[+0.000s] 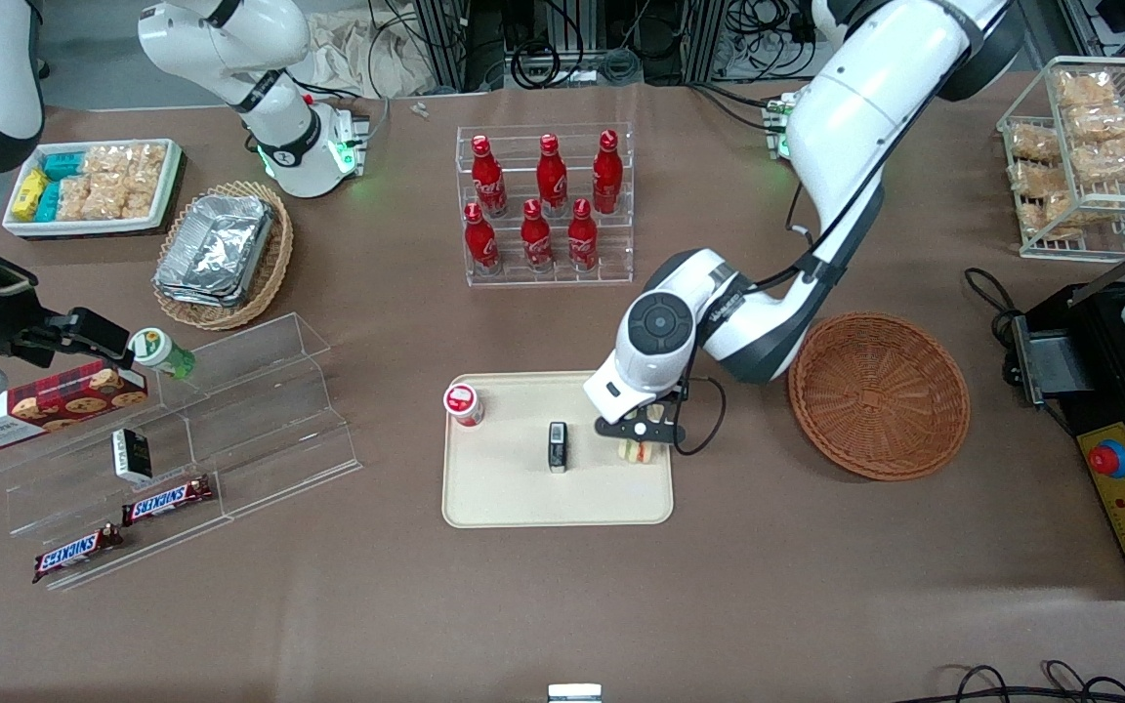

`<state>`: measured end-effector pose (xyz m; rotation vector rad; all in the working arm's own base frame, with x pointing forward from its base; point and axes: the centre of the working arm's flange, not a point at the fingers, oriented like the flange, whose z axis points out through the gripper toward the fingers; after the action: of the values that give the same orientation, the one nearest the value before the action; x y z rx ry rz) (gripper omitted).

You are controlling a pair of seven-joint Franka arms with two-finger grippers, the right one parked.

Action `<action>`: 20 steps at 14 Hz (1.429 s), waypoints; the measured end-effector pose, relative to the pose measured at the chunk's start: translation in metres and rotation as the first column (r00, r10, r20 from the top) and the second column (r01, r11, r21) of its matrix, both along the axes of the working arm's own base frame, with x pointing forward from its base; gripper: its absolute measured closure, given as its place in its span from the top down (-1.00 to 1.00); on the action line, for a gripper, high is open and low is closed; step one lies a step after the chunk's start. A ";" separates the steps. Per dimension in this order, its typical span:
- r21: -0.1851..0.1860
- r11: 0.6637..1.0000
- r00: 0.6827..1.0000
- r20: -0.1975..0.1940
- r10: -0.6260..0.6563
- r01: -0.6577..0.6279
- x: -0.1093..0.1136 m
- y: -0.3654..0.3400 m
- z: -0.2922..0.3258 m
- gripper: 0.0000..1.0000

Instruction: Place sandwich from basket to tray

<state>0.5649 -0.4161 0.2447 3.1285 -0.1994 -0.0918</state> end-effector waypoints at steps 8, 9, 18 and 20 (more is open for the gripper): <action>-0.007 1.000 0.999 0.032 0.029 -0.029 0.013 0.000 -0.025 -0.14; 0.000 0.999 0.999 0.037 0.037 -0.037 0.017 0.005 -0.026 0.04; 0.026 0.988 0.981 0.128 0.148 -0.153 0.029 0.037 0.162 1.00; 0.020 0.992 0.989 0.084 0.125 -0.127 0.022 0.069 0.219 1.00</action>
<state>0.5865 -0.3467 0.4640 3.1632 -0.0007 0.0361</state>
